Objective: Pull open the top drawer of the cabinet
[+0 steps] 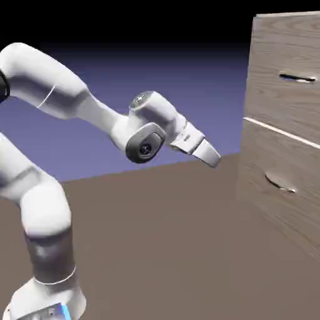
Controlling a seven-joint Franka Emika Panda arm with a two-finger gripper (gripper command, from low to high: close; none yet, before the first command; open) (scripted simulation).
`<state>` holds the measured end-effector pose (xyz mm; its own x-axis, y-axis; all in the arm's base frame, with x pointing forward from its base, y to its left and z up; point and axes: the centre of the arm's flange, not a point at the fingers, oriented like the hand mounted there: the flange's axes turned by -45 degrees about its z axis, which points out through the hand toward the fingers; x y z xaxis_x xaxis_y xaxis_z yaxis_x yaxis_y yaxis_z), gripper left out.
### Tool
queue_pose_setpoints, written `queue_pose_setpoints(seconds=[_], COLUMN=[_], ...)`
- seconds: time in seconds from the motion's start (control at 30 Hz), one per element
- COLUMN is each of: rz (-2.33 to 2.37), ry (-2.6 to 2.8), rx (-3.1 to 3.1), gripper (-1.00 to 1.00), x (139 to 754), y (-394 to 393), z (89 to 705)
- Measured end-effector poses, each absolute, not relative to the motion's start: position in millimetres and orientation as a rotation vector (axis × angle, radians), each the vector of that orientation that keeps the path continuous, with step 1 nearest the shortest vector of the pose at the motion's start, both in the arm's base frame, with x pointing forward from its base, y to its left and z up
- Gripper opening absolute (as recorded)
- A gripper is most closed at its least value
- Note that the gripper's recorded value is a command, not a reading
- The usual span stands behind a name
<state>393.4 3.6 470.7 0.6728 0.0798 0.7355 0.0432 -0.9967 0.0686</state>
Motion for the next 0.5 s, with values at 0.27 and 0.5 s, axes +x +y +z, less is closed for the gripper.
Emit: queue_pose_setpoints(seconds=[0.27,0.5], rz=[1.394,1.429], ry=[0.265,0.413], rx=[2.496,2.226], gripper=[0.0,0.0], x=[417.5,439.3], y=[7.1,23.5], z=[545.5,594.9])
